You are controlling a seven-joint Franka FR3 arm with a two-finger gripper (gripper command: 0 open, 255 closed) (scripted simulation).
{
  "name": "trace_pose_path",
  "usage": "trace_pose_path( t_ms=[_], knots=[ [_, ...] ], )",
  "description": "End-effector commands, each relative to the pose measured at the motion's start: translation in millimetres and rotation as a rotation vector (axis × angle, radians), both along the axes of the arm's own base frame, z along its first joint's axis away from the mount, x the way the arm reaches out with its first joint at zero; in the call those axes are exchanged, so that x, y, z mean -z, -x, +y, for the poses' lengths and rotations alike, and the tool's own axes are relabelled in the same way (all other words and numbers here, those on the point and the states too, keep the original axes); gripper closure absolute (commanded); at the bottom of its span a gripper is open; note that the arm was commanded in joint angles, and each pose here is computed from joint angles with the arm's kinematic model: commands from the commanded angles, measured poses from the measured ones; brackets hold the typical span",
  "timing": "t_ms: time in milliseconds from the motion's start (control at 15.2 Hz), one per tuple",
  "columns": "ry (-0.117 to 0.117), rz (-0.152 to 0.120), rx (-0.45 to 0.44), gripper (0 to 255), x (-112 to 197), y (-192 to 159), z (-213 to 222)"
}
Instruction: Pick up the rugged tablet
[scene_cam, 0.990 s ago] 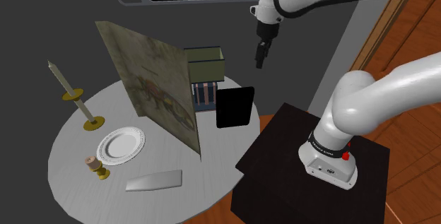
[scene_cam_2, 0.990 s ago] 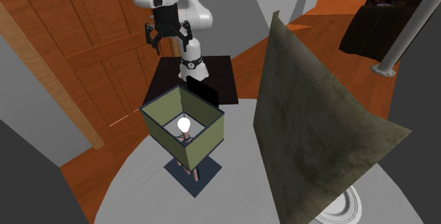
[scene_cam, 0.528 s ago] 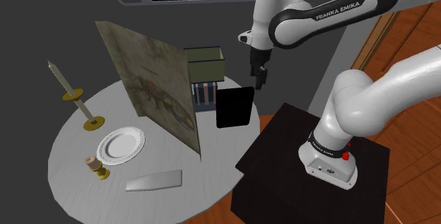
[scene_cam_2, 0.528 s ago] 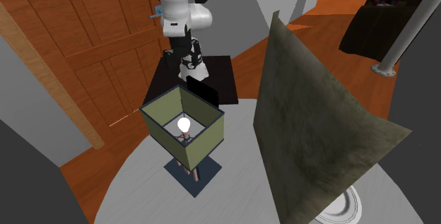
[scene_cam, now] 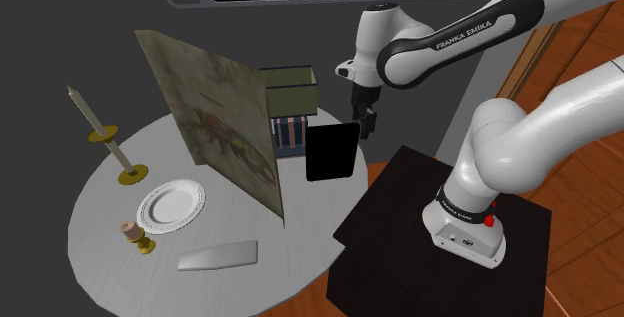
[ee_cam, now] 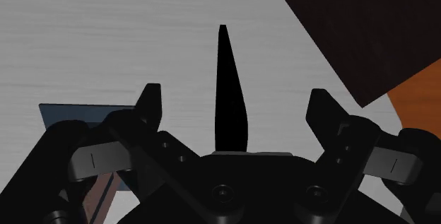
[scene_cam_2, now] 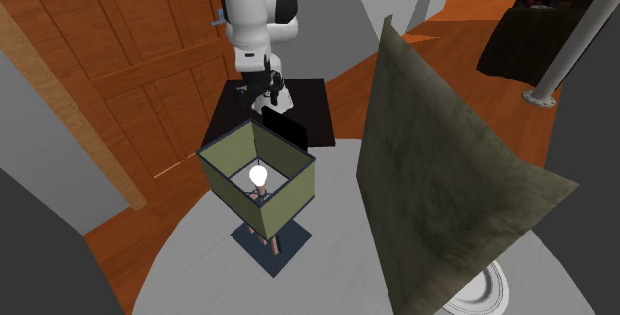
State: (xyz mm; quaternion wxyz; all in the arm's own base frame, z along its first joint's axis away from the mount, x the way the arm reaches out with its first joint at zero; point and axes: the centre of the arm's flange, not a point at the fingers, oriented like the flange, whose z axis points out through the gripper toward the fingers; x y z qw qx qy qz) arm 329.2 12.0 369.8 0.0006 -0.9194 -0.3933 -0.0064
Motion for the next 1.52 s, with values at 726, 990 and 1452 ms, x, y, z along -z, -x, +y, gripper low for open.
trace_pose_path(
  t_ms=[726, 990, 1452],
  knots=[
    [0.000, -0.001, 0.000, 255, -0.9, 0.3, 1.5],
    [0.000, -0.001, 0.000, 255, -22.0, 0.2, 1.5],
    [0.000, -0.001, 0.000, 255, -59.0, 0.2, 1.5]
  ],
)
